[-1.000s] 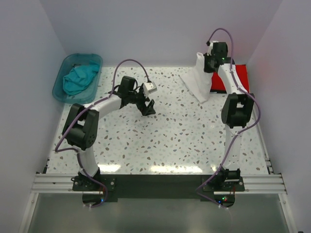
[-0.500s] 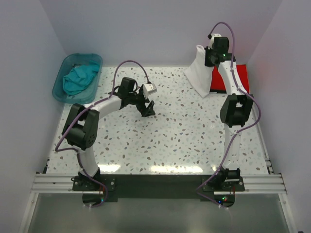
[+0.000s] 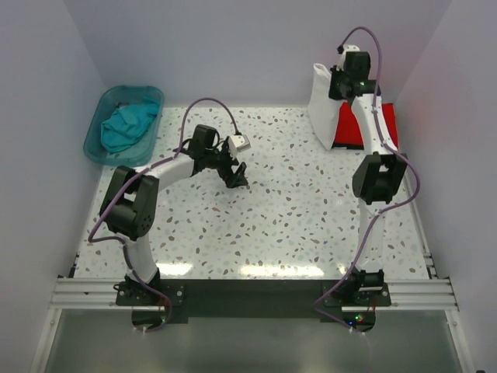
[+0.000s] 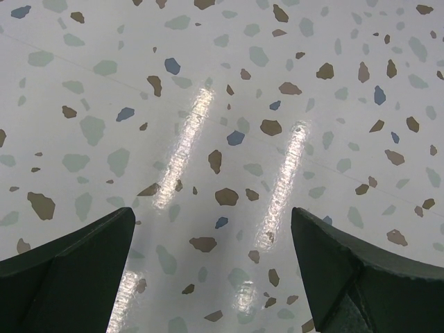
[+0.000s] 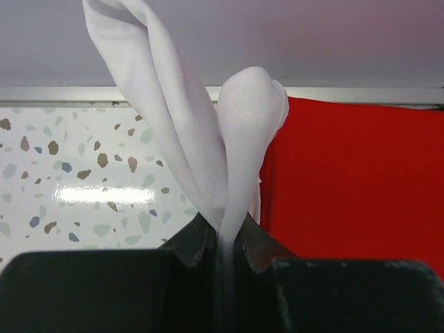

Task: Fold and stack the t-shirts
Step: Neatly place the folded tshirt to the corner

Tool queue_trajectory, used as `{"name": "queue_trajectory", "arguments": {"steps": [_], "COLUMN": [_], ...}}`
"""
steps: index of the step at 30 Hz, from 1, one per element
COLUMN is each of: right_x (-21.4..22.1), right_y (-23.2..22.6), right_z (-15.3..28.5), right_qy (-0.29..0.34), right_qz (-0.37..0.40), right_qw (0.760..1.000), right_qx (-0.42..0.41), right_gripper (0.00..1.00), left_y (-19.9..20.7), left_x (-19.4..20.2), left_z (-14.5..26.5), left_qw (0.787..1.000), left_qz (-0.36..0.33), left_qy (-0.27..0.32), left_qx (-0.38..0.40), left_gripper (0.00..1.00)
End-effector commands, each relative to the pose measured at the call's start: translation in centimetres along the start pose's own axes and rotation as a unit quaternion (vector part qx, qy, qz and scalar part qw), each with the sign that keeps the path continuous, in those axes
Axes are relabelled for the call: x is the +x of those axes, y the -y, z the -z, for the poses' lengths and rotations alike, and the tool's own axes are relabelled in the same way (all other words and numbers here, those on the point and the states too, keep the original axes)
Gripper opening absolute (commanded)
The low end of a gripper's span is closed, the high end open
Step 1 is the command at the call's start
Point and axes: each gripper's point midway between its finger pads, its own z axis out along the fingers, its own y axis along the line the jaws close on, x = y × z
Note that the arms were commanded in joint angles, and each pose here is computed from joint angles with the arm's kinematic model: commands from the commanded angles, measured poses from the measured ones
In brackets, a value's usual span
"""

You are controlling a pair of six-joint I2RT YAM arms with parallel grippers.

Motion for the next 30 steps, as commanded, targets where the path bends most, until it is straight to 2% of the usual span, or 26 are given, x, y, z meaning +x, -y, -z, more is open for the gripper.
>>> {"name": "queue_trajectory", "arguments": {"steps": [1,19,29,30], "right_x": [-6.2,-9.2,-7.3,-7.3], "right_y": [0.1,0.3,2.4,4.3], "right_z": [5.1,8.4,7.3,7.2], "right_qy": [0.076,0.115,0.089,0.090], "right_qz": [-0.020,-0.042,-0.062,-0.069], "right_qw": [0.997,0.992,0.994,0.993], "right_qx": [0.008,0.008,0.022,0.036], "right_gripper": [0.00,0.00,0.00,0.00], "left_y": [-0.3,0.0,-0.3,-0.4], "left_x": [-1.9,-2.1,-2.2,-2.3], "left_z": [0.6,0.7,0.4,0.4], "left_qw": [0.999,0.999,0.999,0.999], "left_qz": [-0.023,-0.024,-0.026,-0.028], "left_qy": [0.028,0.031,0.031,0.030], "left_qx": [-0.004,0.003,0.007,0.006], "left_gripper": [1.00,1.00,1.00,1.00]}}
